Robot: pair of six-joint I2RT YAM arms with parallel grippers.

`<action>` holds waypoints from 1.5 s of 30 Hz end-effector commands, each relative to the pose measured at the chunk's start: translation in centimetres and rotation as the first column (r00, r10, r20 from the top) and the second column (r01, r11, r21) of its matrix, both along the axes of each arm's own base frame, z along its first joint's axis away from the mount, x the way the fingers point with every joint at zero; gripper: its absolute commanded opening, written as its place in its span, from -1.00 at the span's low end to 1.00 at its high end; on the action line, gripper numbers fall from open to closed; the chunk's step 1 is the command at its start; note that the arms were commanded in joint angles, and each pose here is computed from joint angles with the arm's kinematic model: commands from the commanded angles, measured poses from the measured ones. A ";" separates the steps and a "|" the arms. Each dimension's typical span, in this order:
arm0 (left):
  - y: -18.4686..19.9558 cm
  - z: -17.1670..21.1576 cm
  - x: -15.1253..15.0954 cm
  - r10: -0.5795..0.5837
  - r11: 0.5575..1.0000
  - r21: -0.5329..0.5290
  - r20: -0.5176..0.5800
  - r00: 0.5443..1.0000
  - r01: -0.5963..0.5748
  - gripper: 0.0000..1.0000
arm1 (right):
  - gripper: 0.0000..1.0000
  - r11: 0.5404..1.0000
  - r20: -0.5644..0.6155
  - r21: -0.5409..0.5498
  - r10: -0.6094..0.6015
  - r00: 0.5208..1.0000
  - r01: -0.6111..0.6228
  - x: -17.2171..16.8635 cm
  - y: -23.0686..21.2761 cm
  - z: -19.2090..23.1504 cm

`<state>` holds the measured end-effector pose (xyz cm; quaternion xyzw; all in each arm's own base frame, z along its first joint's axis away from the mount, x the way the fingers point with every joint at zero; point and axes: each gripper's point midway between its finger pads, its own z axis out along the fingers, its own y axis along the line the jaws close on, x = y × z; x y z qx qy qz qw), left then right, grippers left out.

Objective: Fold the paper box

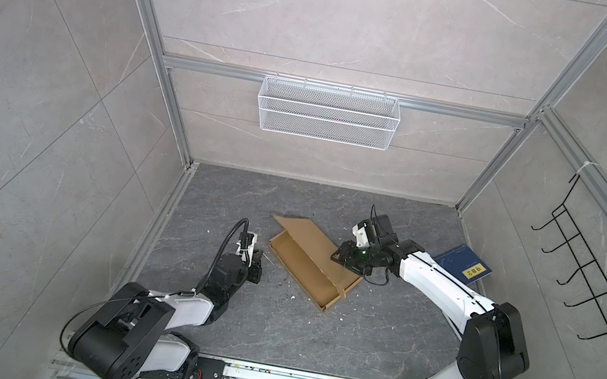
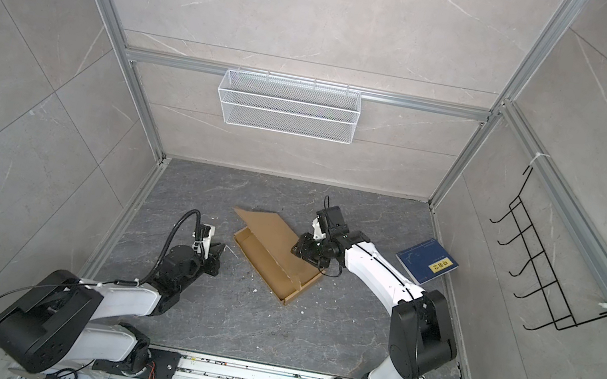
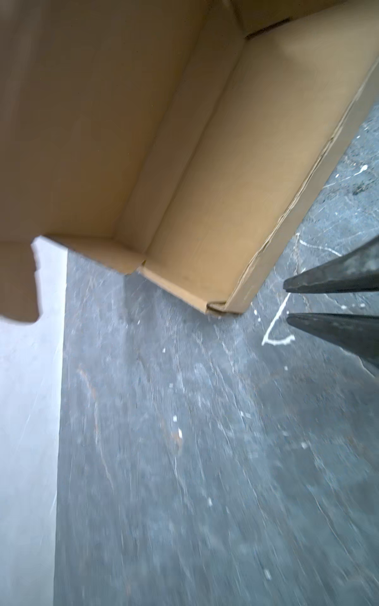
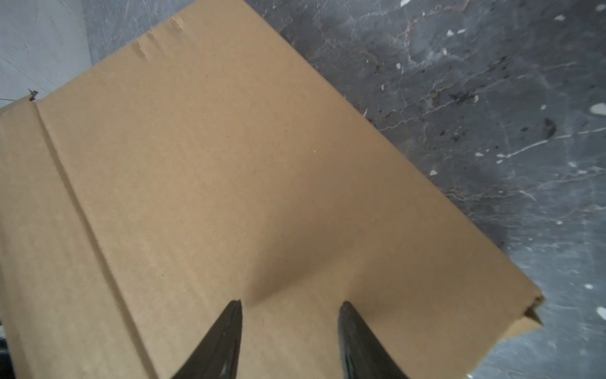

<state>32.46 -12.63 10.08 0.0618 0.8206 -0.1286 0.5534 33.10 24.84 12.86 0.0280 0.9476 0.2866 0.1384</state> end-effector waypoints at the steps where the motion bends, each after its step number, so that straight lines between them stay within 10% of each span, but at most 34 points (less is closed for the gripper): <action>1: 4.1 1.7 0.6 0.255 0.967 0.022 -0.048 0.966 -0.254 -0.66 | 0.00 1.000 -0.004 -0.016 0.011 1.000 -0.011 -0.2 0.5 -1.0; 9: 9.4 5.9 1.1 0.397 0.897 -0.118 -0.212 0.893 -0.426 -0.35 | -0.01 0.993 0.010 -0.111 0.048 0.999 -0.046 -0.7 0.3 -2.2; 15: 4.5 11.4 5.0 0.046 0.969 -0.223 -0.259 0.965 -0.106 0.07 | -0.01 0.970 0.032 -0.230 0.087 0.996 -0.077 -1.2 -0.1 -3.2; 22: -0.6 10.2 9.8 -0.254 0.959 -0.229 -0.442 0.860 0.165 0.24 | -0.01 0.962 0.062 -0.262 0.093 0.994 -0.074 -1.0 -0.1 -2.7; 33: -7.3 4.4 11.0 -0.424 0.904 -0.240 -0.611 0.668 0.354 0.30 | 0.04 0.972 0.080 -0.231 0.069 0.994 -0.049 -1.8 -0.5 -1.1; 45: -8.6 2.8 9.9 -0.469 0.882 -0.294 -0.624 0.625 0.368 0.12 | 0.32 0.990 0.039 -0.079 -0.115 0.993 0.118 -6.3 -2.9 0.6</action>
